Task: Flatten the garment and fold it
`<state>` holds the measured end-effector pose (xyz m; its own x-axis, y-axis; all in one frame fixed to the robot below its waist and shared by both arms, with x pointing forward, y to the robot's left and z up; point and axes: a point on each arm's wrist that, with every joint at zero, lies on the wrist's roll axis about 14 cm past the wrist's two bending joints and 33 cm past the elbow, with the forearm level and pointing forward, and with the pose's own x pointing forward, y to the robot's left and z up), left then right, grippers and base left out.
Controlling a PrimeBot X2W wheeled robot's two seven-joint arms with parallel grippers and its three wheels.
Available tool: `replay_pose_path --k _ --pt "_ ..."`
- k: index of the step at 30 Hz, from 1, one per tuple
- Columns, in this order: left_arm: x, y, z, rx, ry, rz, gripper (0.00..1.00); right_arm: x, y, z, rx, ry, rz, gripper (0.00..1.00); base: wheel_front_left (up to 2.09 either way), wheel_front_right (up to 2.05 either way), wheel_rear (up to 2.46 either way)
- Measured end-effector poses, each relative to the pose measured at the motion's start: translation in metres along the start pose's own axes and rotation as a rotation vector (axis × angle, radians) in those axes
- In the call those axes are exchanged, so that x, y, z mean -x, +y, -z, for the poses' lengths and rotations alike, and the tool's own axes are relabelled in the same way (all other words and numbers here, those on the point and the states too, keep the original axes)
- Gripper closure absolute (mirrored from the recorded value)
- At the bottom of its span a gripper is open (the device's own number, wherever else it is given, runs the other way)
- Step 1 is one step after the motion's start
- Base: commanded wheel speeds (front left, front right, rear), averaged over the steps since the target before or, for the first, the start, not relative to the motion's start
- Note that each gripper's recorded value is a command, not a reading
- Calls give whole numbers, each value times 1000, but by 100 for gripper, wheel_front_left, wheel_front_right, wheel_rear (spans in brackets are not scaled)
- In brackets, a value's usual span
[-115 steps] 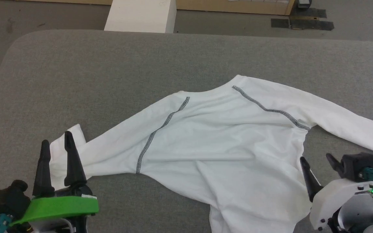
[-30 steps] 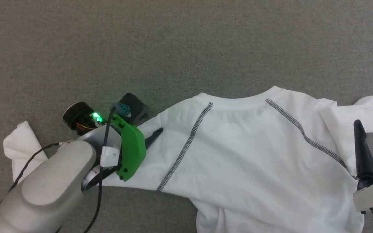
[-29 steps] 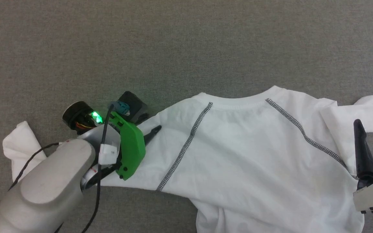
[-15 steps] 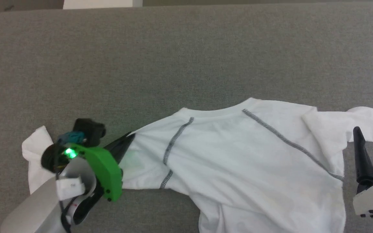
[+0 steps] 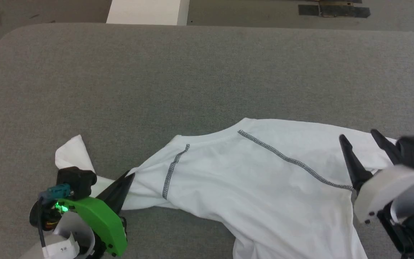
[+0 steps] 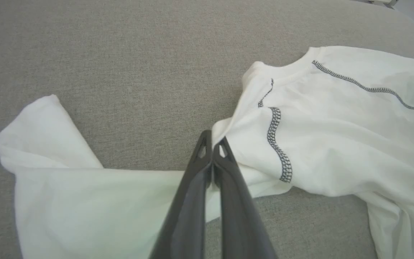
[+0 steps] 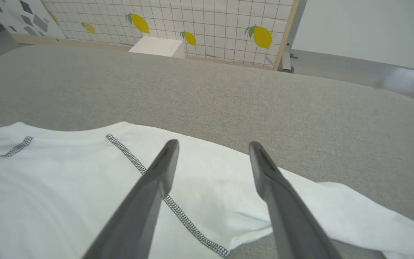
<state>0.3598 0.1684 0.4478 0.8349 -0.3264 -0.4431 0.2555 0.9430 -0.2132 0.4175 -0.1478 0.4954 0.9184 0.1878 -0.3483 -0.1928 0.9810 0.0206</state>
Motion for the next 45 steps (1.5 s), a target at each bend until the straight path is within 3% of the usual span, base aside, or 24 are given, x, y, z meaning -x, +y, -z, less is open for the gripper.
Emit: replay_pose_path --k 4,14,22,27,28,30,31,38,45 --pt "-6 -11 -3 2 -14 33 100 -31 7 -3 89 122 -88 0 0 0 0" --pt "-33 -18 -15 -9 -37 93 100 -89 10 33 319 475 -243 0 0 0 0" --pt "-34 -4 2 25 5 51 100 -98 33 82 418 713 -397 0 0 0 0" --pt "-34 3 7 40 12 28 100 -103 37 95 444 764 -440 0 0 0 0" --pt "-35 4 8 42 12 28 100 -103 37 97 448 771 -447 19 0 0 0" --pt "-36 6 9 45 12 25 100 -106 38 98 446 774 -453 69 0 0 0" --pt "-37 8 10 46 12 20 100 -107 38 98 442 767 -457 100 0 0 0" --pt "-45 18 -8 35 -78 1 100 -126 42 70 301 521 -420 100 0 0 0" --pt "-34 25 -79 -61 -349 -63 100 -125 33 -33 165 59 -303 100 0 0 0"
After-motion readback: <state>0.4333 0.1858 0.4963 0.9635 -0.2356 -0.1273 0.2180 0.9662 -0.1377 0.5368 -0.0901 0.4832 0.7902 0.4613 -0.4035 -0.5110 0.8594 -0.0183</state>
